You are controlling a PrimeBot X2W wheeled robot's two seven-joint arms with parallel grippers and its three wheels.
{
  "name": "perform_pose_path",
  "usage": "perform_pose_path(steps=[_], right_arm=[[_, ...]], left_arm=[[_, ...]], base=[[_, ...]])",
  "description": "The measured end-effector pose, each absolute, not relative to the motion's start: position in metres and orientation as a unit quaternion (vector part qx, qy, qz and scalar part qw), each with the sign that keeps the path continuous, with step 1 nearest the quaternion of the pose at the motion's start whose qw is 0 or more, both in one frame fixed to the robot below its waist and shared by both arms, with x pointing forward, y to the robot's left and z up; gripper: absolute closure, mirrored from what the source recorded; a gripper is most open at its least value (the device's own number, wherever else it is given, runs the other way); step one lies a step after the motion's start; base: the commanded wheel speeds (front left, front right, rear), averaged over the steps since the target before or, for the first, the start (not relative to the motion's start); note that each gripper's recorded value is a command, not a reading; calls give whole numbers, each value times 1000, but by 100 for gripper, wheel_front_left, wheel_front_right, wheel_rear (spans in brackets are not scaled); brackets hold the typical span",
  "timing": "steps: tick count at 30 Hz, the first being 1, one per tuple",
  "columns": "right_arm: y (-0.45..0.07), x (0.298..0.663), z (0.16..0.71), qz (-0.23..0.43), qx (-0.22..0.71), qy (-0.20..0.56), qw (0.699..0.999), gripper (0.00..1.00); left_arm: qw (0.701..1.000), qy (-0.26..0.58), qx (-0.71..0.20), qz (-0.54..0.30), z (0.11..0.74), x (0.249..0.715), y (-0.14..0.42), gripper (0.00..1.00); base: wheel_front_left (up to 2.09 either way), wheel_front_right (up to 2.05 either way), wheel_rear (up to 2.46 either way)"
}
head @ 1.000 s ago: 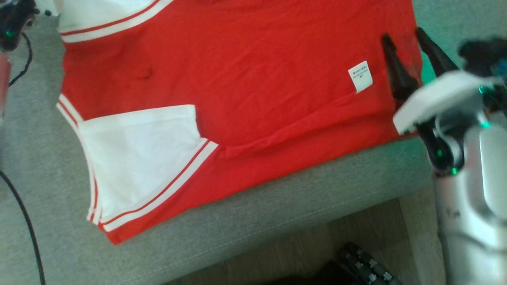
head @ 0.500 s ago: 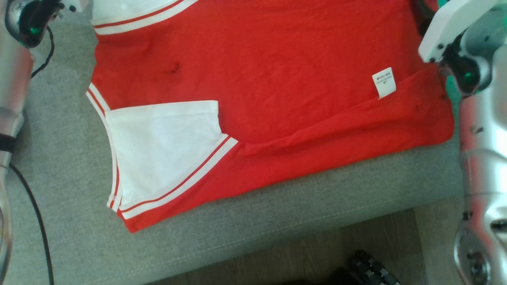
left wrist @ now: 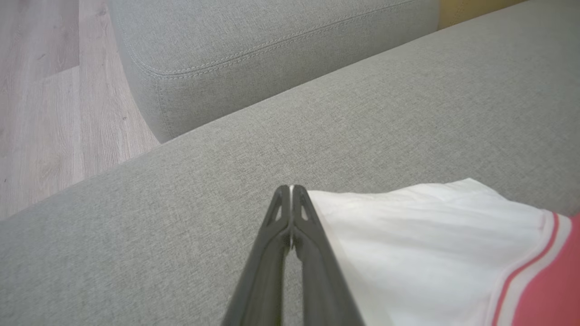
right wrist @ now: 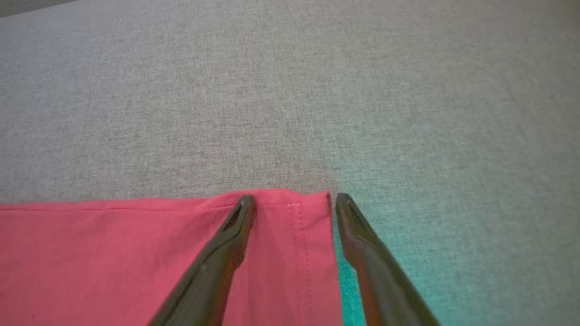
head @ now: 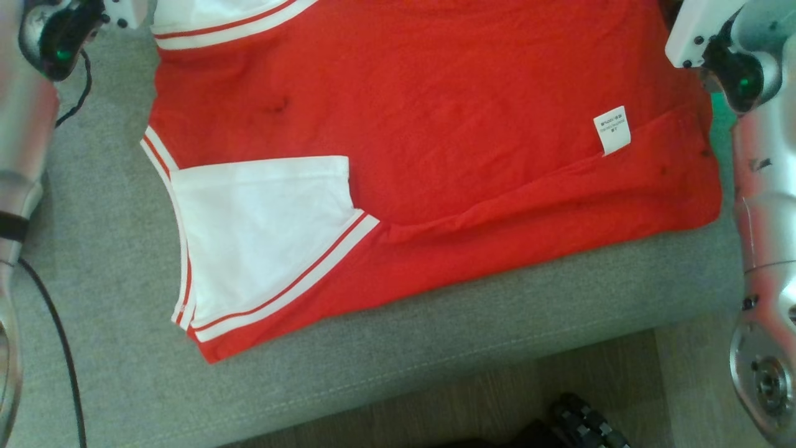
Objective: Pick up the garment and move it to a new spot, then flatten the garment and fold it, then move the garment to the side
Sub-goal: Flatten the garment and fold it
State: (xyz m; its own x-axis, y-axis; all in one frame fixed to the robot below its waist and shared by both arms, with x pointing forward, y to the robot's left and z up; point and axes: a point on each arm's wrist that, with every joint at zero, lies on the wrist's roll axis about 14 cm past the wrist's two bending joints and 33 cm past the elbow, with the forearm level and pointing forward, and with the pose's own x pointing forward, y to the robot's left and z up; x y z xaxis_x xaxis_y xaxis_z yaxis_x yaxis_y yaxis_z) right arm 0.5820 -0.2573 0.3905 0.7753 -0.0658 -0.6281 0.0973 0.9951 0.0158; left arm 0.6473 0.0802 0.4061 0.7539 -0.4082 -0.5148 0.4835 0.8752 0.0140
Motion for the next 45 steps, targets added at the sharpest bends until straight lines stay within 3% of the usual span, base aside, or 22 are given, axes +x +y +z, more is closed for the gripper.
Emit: perform_pose_path(steps=[2,4,7,9,11,19,27,31,45], right_arm=[[-257,583,391,-42,21,334,941,23],[-257,585,391,-41,20,335,941,50],[-256,583,391,-40,18,338,940,58],[-256,583,392,-38,15,338,940,69],[-257,583,394,-39,12,337,941,100],[-263,590,405,-45,23,315,948,100],[-268,624,446,-58,56,203,976,100],[-267,627,449,-59,60,191,978,100],[-262,591,439,-45,91,198,975,100]], left_arm=[[933,259,76,-240,405,646,80,100],[932,260,78,-240,404,646,80,100],[932,262,79,-240,403,646,80,100],[931,262,80,-240,404,645,80,100],[931,261,81,-241,405,645,79,100],[944,210,77,-243,421,653,77,100],[965,95,67,-235,470,672,79,100],[968,62,58,-236,483,670,80,100],[966,21,-10,-258,502,585,91,100]], base=[[0,0,0],[0,0,0],[0,0,0],[0,0,0],[0,0,0],[0,0,0],[0,0,0],[0,0,0],[0,0,0]])
